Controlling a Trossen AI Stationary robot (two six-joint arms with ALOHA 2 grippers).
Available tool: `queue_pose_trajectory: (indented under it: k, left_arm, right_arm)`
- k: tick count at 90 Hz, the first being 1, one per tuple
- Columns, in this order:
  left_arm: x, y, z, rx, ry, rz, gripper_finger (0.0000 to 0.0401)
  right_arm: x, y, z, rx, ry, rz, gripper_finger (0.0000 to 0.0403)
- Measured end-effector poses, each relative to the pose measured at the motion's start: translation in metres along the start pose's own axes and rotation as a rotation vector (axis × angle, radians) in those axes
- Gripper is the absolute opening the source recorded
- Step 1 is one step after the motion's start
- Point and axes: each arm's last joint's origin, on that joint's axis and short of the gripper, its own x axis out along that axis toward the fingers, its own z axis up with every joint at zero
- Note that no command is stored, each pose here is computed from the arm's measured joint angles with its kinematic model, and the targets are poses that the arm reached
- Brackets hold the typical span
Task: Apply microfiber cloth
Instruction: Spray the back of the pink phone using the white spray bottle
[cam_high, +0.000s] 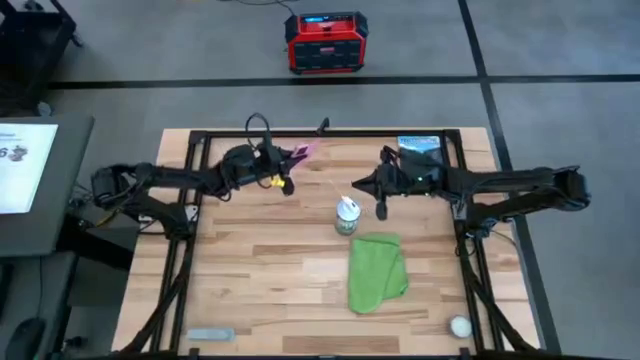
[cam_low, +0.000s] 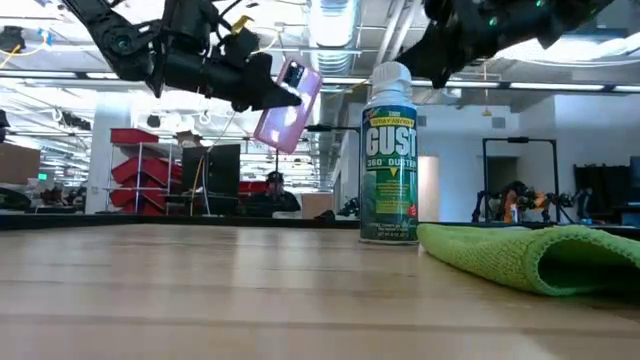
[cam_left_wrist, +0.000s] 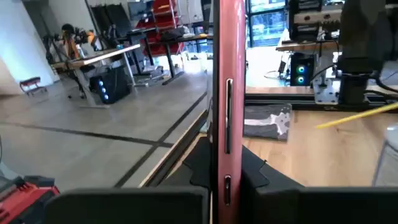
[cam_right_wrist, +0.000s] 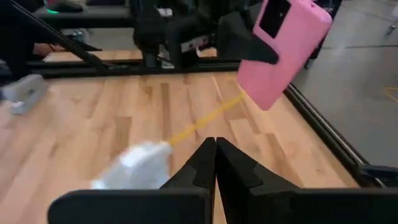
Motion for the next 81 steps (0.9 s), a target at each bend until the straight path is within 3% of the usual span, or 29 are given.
queue_pose_trajectory:
  k: [37, 81]
  left_arm:
    - [-0.033, 0.008, 0.034, 0.032, -0.053, 0.086, 0.0000]
    - [-0.033, 0.007, 0.037, 0.015, -0.086, 0.082, 0.0000]
  right_arm:
    - [0.027, 0.010, 0.019, -0.030, 0.089, 0.039, 0.0000]
    - [0.029, 0.009, 0.040, -0.073, 0.241, 0.051, 0.0000]
